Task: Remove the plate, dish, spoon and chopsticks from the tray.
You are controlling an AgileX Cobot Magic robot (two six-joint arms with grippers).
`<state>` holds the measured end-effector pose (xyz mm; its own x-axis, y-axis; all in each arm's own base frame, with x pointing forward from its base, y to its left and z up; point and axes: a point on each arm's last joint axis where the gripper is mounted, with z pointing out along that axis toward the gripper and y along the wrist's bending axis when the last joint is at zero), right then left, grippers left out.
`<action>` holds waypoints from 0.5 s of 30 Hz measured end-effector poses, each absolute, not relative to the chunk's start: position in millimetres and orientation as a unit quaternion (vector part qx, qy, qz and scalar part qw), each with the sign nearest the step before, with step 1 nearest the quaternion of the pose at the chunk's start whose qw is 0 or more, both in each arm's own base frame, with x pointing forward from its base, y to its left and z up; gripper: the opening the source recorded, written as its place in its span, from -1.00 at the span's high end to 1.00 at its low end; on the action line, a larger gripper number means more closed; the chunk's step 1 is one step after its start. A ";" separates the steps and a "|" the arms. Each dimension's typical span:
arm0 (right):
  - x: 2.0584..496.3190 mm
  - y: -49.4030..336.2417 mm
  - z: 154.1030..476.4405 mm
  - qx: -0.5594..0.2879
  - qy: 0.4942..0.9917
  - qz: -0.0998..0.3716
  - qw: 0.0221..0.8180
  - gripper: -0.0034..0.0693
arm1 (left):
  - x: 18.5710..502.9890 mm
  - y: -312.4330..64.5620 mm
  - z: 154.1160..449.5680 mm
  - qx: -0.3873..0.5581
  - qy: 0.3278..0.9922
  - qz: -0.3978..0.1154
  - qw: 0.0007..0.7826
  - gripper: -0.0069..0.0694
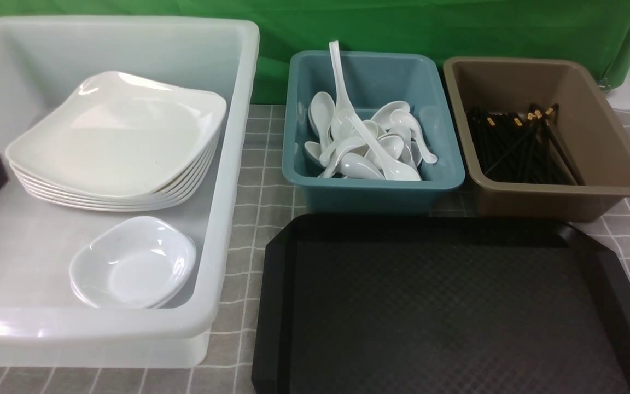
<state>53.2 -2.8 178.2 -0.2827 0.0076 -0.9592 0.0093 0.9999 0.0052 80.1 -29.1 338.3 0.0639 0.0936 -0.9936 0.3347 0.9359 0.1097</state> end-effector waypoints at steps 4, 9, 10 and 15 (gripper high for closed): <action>53.2 -2.8 178.2 0.005 0.801 -0.001 0.599 0.56 | 72.0 -14.4 315.2 0.101 0.681 -0.035 0.724 0.79; 53.2 -2.8 178.2 0.005 0.801 -0.001 0.599 0.54 | 61.5 -1.3 269.7 0.038 0.691 0.024 0.722 0.79; 53.2 -2.8 178.2 0.005 0.801 -0.001 0.599 0.54 | 59.0 0.6 256.9 0.025 0.695 0.030 0.718 0.79; 53.2 -2.7 178.1 0.006 0.801 0.000 0.598 0.49 | 55.5 4.7 206.5 -0.034 0.729 0.023 0.683 0.79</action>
<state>53.2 -2.7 178.1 -0.2837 0.0084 -0.9589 0.0094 0.9999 0.0060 55.4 4.7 206.5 -0.0649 -0.0182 -0.9977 -0.0819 0.9966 -0.0128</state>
